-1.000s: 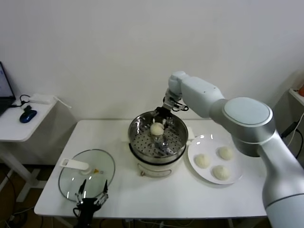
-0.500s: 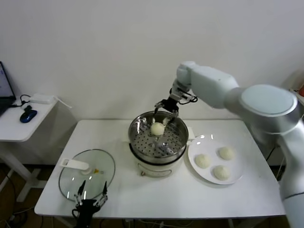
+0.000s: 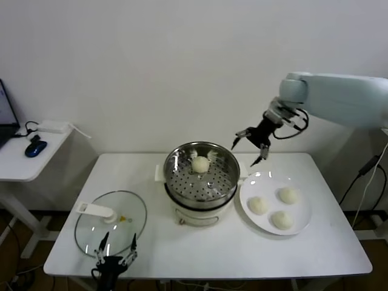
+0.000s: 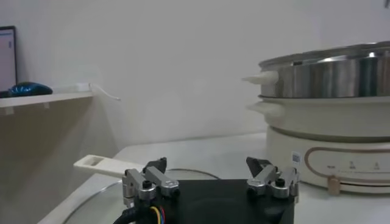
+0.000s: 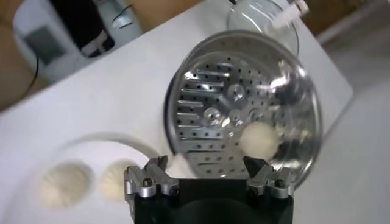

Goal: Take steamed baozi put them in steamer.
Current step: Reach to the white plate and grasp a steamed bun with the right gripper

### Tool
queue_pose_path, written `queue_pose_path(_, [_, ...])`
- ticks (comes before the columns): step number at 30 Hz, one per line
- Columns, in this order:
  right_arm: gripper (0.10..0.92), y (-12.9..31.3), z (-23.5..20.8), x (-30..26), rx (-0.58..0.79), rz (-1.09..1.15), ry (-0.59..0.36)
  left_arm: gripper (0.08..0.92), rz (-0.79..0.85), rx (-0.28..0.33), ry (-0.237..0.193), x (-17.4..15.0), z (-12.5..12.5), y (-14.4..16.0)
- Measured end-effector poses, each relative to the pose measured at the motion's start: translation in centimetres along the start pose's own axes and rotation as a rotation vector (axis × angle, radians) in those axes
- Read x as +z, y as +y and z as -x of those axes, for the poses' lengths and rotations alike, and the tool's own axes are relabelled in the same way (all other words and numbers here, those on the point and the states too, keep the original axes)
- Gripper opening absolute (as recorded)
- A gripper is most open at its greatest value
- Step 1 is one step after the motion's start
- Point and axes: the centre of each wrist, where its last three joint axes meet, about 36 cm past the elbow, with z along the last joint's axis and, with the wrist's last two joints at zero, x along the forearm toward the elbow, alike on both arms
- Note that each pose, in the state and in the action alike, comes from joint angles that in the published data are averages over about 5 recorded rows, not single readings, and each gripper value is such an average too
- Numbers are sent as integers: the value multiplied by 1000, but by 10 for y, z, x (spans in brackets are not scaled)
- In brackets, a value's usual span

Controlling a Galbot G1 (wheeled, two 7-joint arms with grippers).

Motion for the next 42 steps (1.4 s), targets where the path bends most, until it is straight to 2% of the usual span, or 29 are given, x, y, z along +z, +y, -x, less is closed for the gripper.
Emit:
queue_pose_path(7, [823,48,22,14,-41,352,103,823,1,3,8,3,0,-1])
queue_pose_path(14, [823,67,55,20,-81,525,154,823,5,5,19,5,-3,0])
queue_pose_path(31, [823,72,152,42,-96,617,244,823,20,-1,28,8,-9,5])
queue_pose_path(42, [804,65,183,48,-74,630,260,823,21,-1,29,9,-10,6])
